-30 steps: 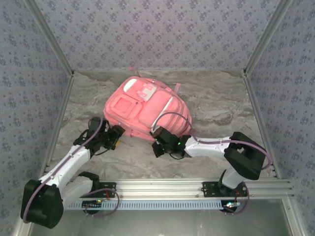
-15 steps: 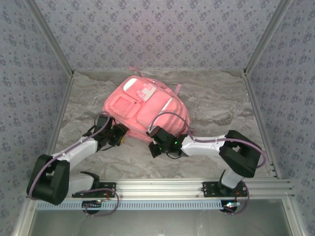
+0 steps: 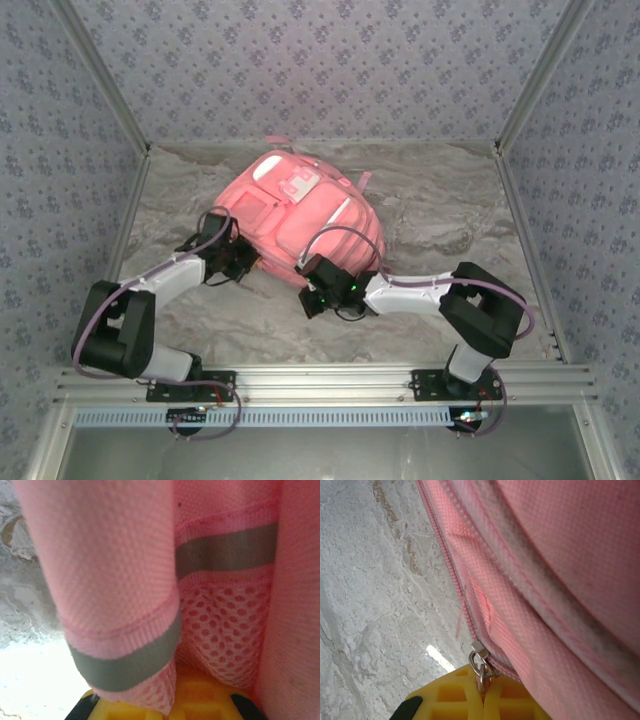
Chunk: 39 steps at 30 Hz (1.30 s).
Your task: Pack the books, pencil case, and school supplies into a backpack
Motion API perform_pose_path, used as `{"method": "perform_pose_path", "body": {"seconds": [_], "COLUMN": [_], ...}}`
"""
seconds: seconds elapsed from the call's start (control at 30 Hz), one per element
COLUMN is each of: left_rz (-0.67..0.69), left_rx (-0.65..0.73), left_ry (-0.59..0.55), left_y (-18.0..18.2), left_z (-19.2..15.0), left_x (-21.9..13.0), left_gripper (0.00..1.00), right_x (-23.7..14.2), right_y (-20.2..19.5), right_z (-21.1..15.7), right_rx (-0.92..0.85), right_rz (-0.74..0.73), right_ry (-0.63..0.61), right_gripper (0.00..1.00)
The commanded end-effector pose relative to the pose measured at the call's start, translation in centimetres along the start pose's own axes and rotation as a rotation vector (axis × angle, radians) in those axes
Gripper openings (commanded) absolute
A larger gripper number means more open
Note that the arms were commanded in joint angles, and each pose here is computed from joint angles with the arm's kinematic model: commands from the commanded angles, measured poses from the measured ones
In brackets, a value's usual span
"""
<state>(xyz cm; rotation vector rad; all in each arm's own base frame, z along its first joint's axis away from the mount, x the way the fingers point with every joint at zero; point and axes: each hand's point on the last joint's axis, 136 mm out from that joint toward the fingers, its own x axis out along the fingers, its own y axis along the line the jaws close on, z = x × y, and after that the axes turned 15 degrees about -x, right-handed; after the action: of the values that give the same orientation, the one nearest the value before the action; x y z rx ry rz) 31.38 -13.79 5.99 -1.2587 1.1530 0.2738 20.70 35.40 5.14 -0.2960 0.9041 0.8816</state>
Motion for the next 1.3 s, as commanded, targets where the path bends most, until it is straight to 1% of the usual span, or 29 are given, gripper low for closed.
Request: {"method": "perform_pose_path", "body": {"seconds": [0.0, 0.23, 0.33, 0.43, 0.53, 0.57, 0.6, 0.63, 0.67, 0.77, 0.87, 1.07, 1.27], "left_rz": [-0.028, -0.025, -0.020, -0.009, -0.001, 0.009, 0.026, 0.057, 0.078, 0.080, 0.071, 0.010, -0.055], "left_rx": [-0.009, -0.006, 0.003, -0.002, -0.001, 0.022, 0.047, 0.069, 0.082, 0.113, 0.105, 0.011, 0.008], "left_ry": [-0.094, -0.107, -0.105, -0.092, -0.086, -0.087, -0.092, -0.103, -0.110, -0.091, -0.041, 0.064, 0.096], "left_y": [-1.6, -2.5, -2.7, -2.5, -2.5, -2.6, -2.6, -2.1, -1.7, -0.5, 1.1, 4.2, 4.1], "left_z": [2.8, 3.7, 3.8, 3.9, 4.0, 3.9, 3.8, 3.8, 3.7, 2.7, 1.0, -2.4, -4.2], "left_x": [-0.5, -0.9, -0.8, -0.8, -1.8, -2.3, -2.9, -3.6, -4.3, -5.7, -6.6, -5.9, -4.5], "left_gripper": [0.00, 0.00, 0.00, 0.00, 0.01, 0.04, 0.12, 0.25, 0.36, 0.49, 0.54, 0.55, 0.55], "right_x": [-0.8, -1.9, -2.4, -2.4, -2.3, -2.2, -2.2, -2.1, -2.0, -1.4, -0.6, 0.8, 1.9], "right_y": [-0.8, -3.0, -3.9, -3.8, -3.0, -2.6, -2.1, -1.5, -0.8, 0.7, 1.6, 2.5, 3.4], "right_z": [-2.5, -4.8, -5.5, -5.6, -4.8, -4.3, -3.8, -3.2, -2.7, -1.7, -1.1, 0.2, 1.5], "right_rx": [0.029, 0.049, 0.074, 0.084, 0.070, 0.066, 0.063, 0.057, 0.050, 0.025, 0.004, -0.010, -0.008], "right_rz": [-0.011, -0.066, -0.086, -0.067, -0.028, -0.007, 0.015, 0.037, 0.062, 0.112, 0.135, 0.161, 0.195], "right_ry": [0.077, 0.134, 0.141, 0.132, 0.111, 0.093, 0.074, 0.057, 0.041, 0.041, 0.048, 0.056, 0.052], "right_gripper": [0.00, 0.00, 0.00, 0.00, 0.00, 0.00, 0.00, 0.00, 0.00, 0.00, 0.00, 0.00, 0.00]}}
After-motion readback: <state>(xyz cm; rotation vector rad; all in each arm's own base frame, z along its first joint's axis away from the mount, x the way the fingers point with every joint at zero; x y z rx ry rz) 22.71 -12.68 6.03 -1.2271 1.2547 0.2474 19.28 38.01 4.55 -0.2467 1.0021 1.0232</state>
